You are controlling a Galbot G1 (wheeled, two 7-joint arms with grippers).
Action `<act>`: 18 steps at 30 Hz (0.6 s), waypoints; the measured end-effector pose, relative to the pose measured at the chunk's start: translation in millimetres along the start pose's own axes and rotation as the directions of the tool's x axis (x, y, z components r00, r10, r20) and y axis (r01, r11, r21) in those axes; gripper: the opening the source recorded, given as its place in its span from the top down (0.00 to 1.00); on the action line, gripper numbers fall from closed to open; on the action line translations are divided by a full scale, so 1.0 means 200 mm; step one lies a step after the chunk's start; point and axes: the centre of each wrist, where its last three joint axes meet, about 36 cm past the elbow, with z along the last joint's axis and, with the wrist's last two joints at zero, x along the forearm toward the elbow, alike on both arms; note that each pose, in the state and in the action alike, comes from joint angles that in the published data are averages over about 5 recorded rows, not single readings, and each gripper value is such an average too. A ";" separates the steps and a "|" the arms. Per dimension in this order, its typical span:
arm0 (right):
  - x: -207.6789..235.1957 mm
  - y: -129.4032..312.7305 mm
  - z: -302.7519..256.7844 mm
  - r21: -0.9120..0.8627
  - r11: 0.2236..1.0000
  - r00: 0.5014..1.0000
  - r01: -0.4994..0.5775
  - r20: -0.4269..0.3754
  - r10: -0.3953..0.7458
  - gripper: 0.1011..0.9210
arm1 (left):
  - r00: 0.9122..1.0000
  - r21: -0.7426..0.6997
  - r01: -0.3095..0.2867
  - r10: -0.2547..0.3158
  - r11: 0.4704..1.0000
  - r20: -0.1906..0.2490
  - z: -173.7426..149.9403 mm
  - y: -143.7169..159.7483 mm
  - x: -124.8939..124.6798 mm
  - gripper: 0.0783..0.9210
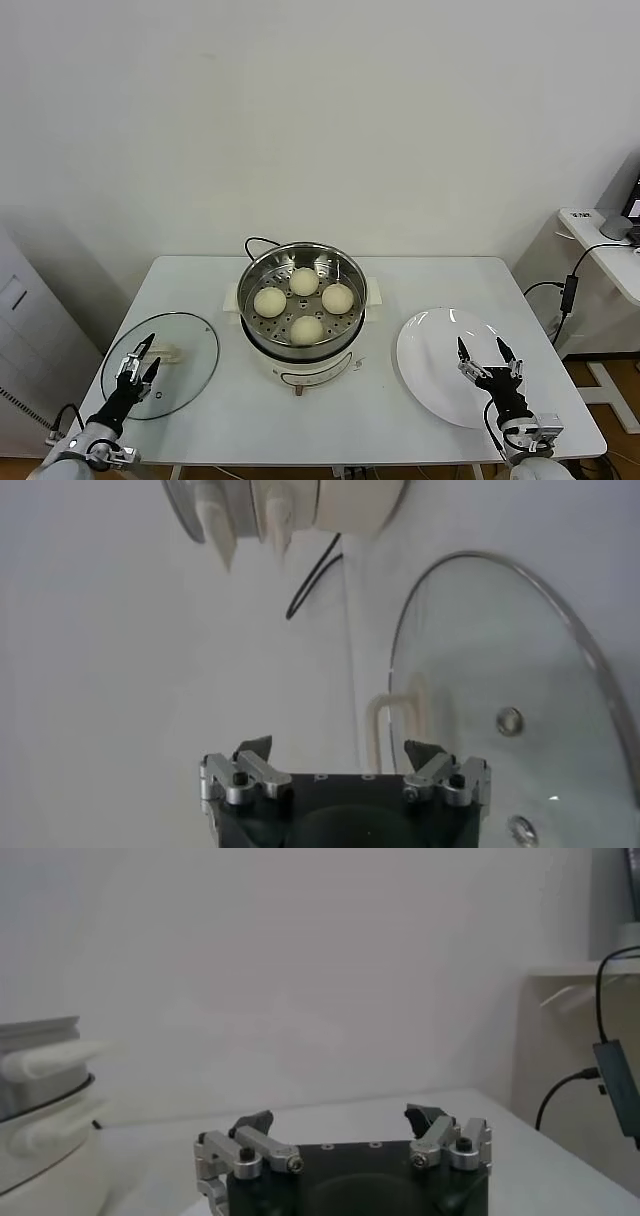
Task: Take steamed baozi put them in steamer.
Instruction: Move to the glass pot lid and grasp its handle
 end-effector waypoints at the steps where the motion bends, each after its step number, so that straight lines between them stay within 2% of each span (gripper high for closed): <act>1: 0.00 0.00 0.00 0.000 1.000 1.000 0.002 0.001 -0.002 0.12 | 1.000 -0.003 -0.001 0.001 1.000 -0.002 0.00 0.00 -0.01 0.12; 18: 0.02 -0.02 0.00 0.009 1.000 1.000 0.008 0.005 -0.008 0.12 | 0.998 0.010 -0.016 0.017 1.000 -0.053 0.00 -0.04 -0.14 0.13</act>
